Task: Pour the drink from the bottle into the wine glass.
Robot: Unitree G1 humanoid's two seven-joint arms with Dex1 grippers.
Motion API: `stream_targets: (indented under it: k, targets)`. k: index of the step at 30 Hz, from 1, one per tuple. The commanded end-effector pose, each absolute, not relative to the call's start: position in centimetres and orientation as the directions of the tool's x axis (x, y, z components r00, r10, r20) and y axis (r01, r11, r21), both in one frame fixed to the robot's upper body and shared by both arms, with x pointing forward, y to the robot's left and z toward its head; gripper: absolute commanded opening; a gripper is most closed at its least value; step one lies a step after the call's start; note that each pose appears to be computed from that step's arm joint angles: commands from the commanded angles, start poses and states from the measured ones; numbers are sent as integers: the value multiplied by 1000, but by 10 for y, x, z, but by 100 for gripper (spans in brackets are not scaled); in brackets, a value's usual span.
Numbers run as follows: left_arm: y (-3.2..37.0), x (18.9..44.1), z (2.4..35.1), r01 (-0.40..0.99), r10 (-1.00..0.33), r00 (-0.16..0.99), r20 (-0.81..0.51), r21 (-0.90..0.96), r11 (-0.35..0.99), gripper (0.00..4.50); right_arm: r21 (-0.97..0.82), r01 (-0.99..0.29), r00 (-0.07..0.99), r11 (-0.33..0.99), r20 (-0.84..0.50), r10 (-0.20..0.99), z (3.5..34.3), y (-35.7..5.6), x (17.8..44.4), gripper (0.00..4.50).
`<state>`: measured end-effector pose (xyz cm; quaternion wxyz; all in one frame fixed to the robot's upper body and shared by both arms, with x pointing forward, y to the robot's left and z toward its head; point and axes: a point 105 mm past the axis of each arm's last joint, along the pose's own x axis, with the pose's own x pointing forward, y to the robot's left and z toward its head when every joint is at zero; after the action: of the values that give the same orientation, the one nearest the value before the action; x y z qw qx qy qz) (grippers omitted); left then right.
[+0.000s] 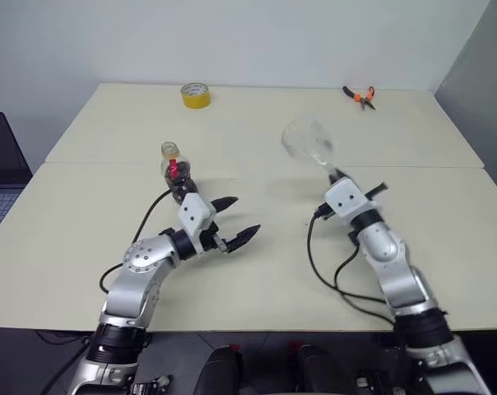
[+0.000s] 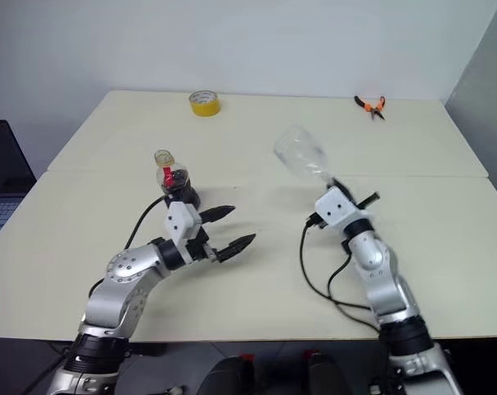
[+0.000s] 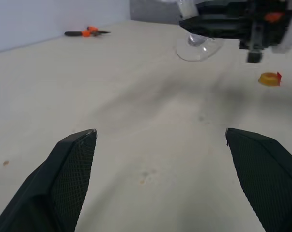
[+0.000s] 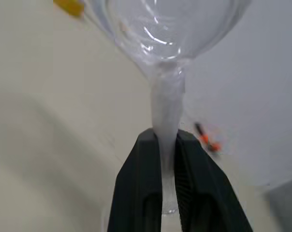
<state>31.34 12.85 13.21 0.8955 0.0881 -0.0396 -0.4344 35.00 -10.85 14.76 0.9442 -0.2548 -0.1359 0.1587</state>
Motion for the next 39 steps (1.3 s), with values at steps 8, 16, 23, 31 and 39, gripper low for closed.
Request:
stream_targets:
  k: [8, 16, 23, 31, 39]
  targets:
    - [136, 290, 168, 844, -856, 517, 2, 168, 510, 450, -197, -459, 793, 866, 349, 499, 157, -78, 350, 11]
    - [137, 285, 180, 839, -855, 519, 13, 184, 512, 450, -200, -525, 763, 827, 320, 562, 133, -66, 366, 11]
    - [143, 291, 187, 806, -830, 557, 36, 217, 550, 450, -190, -522, 774, 831, 304, 556, 119, -73, 365, 11]
    - [148, 296, 189, 793, -818, 573, 53, 219, 569, 450, -183, -533, 783, 826, 263, 564, 107, -78, 364, 11]
    - [149, 296, 188, 798, -822, 567, 50, 215, 563, 450, -167, -537, 788, 827, 253, 562, 104, -80, 364, 86]
